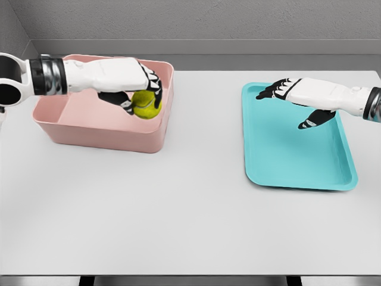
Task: Put the tennis from the blue tray into the pink basket with both arms
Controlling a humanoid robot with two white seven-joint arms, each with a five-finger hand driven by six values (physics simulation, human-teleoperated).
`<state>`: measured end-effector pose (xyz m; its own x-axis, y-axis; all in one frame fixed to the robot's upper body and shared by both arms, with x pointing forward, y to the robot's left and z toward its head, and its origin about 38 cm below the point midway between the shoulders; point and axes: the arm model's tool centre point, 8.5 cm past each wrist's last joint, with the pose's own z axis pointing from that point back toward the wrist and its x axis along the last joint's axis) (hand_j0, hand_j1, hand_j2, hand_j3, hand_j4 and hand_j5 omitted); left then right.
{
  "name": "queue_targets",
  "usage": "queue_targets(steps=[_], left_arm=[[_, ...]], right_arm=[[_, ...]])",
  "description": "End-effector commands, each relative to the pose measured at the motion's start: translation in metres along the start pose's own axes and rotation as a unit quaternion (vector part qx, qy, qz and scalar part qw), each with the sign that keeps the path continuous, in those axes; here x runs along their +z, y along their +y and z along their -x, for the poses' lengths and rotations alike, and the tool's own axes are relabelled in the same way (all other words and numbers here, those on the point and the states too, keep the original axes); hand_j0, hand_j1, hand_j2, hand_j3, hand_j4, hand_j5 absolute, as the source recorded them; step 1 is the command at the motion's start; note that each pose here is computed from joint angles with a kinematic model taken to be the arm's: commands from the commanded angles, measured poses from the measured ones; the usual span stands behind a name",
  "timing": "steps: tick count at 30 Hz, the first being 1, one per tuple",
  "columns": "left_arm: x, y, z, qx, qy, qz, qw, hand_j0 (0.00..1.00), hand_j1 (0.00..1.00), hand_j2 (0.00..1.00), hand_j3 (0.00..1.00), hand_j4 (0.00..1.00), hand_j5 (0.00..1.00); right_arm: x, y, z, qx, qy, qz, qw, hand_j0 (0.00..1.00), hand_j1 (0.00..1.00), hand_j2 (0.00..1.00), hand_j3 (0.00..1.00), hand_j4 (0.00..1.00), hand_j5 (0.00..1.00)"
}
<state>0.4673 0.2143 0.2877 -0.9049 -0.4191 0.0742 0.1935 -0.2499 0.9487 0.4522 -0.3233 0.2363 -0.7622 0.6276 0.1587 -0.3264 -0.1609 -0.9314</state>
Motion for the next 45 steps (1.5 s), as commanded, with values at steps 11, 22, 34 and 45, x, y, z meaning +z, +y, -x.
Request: queue_targets(steps=[11,22,34,45], left_arm=[[0.006,-0.012,0.033,0.043,0.046,-0.007,0.9980,0.45,0.45,0.45,0.45,0.45,0.45],[0.009,-0.011,0.045,0.054,0.062,-0.018,0.9964,1.00,1.00,1.00,1.00,1.00,1.00],[0.050,0.002,-0.019,0.016,-0.010,-0.037,0.9991,1.00,1.00,1.00,1.00,1.00,1.00],[0.114,-0.030,-0.019,0.046,0.043,-0.018,0.9978,1.00,1.00,1.00,1.00,1.00,1.00]], right_arm=[[0.001,-0.001,0.000,-0.003,0.000,0.002,1.0000,1.00,1.00,1.00,1.00,1.00,1.00],[0.001,-0.001,0.000,-0.002,0.001,0.003,1.0000,1.00,1.00,1.00,1.00,1.00,1.00],[0.001,-0.003,0.001,-0.001,0.001,0.003,1.0000,1.00,1.00,1.00,1.00,1.00,1.00],[0.001,-0.002,0.001,-0.001,0.001,0.003,1.0000,1.00,1.00,1.00,1.00,1.00,1.00]])
